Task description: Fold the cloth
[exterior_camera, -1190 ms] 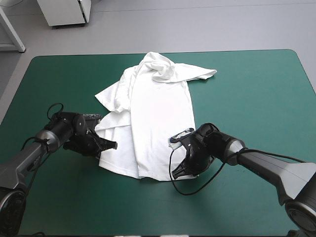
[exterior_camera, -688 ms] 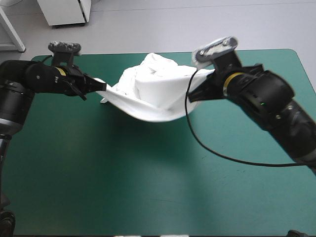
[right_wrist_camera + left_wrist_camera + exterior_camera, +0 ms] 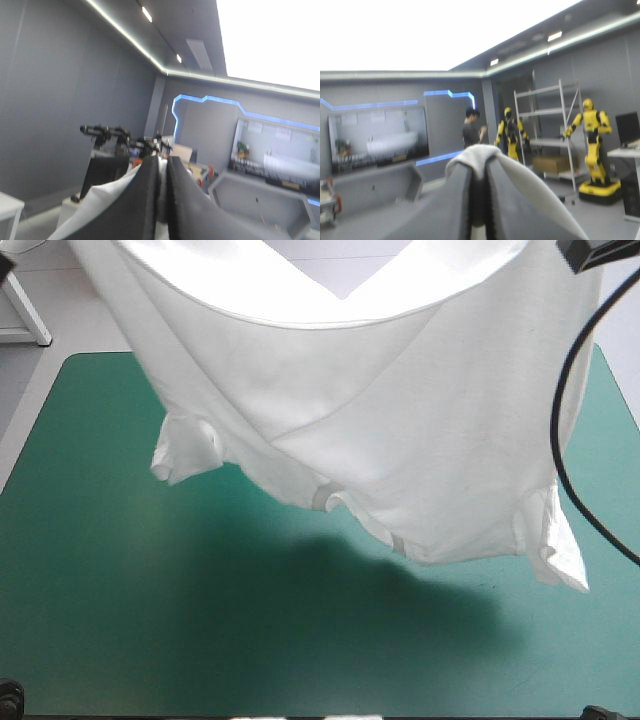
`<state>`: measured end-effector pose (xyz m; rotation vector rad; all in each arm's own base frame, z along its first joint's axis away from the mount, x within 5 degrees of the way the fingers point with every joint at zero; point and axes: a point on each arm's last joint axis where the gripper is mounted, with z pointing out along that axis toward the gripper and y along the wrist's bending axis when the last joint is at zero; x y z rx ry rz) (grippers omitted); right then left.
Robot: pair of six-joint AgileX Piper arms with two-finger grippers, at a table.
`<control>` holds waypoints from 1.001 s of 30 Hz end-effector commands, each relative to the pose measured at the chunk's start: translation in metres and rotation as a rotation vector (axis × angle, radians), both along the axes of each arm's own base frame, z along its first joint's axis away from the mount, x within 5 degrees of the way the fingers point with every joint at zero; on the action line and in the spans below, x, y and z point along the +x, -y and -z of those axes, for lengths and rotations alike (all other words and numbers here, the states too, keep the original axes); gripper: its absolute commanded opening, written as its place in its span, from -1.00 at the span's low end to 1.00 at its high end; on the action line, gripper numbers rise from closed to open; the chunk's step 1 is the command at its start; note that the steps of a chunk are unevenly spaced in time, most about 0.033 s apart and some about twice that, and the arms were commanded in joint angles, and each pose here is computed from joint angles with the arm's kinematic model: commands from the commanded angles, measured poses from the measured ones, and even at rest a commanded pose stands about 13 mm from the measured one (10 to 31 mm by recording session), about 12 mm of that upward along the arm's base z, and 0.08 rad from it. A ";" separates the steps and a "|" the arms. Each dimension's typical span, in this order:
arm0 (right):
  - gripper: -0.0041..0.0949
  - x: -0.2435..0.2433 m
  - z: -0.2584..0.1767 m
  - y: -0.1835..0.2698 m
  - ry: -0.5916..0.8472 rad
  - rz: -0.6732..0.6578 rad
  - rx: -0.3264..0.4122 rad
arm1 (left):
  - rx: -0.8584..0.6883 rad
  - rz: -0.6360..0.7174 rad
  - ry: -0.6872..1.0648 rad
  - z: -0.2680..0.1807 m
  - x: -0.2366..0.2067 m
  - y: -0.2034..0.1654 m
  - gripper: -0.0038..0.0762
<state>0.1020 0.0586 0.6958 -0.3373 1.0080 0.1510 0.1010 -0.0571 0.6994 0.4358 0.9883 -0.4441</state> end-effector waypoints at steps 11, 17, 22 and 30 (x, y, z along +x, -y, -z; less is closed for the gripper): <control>-0.96 0.003 -0.006 0.000 0.061 0.029 0.039 | -0.092 0.027 0.176 -0.016 -0.011 -0.003 -0.93; -0.96 0.055 0.012 -0.025 -0.054 0.247 -0.001 | -0.060 -0.093 0.093 -0.001 0.064 0.005 -0.93; -0.96 0.084 0.012 -0.048 0.079 0.279 0.002 | -0.129 -0.173 0.146 0.007 0.115 0.007 -0.93; -0.94 0.094 0.001 -0.037 0.257 0.257 0.062 | -0.229 -0.244 0.301 0.000 0.121 0.000 -0.93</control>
